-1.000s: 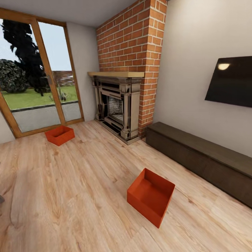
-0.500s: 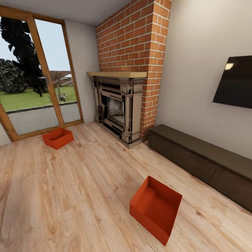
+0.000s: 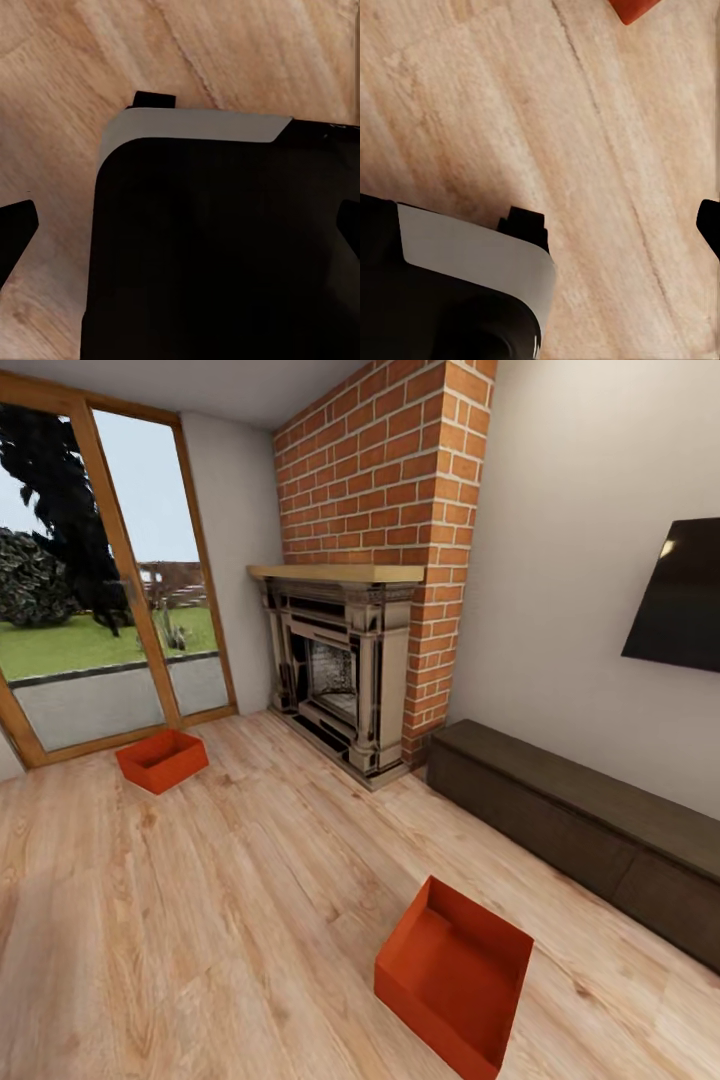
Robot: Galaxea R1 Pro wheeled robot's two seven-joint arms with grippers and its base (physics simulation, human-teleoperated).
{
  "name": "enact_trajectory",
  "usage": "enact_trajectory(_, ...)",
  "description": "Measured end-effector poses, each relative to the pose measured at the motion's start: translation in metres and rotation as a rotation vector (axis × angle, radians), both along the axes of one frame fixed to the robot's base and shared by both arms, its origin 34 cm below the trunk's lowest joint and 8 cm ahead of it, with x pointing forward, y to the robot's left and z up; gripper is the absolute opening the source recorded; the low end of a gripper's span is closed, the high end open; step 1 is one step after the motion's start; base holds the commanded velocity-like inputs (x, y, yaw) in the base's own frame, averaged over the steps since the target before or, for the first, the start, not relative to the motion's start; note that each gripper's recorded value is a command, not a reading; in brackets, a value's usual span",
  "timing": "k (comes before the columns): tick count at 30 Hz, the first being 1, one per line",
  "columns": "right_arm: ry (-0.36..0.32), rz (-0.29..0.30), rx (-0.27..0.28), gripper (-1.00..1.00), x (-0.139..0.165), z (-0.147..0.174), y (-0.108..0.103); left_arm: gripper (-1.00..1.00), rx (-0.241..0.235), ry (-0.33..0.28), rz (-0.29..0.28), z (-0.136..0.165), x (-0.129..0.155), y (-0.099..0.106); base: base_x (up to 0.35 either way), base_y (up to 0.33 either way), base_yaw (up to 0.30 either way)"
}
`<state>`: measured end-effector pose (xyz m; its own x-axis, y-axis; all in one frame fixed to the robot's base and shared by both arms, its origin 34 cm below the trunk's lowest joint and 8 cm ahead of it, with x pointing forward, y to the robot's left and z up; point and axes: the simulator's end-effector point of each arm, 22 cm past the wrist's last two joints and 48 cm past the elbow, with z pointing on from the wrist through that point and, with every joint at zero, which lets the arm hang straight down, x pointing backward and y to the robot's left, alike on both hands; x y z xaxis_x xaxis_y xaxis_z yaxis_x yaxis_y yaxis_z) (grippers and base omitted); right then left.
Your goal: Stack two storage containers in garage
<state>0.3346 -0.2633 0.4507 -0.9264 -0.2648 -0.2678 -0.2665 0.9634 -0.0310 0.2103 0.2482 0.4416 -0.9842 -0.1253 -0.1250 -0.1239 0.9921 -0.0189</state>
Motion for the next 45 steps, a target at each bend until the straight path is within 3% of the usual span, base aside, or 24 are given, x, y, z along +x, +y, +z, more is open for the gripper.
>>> enact_trajectory(21, 0.000, -0.004, 0.000, 1.00, -0.0001, -0.0001, 0.0003, 1.00, 0.000, -0.001, 0.000, 0.0000, 0.0005, -0.0001, 0.318, 0.000, -0.038)
enact_trajectory(45, -0.001, -0.008, -0.002, 1.00, 0.0004, -0.0002, -0.0009, 1.00, 0.001, -0.002, 0.000, 0.0000, 0.0015, -0.0003, 0.009, 0.000, -0.276)
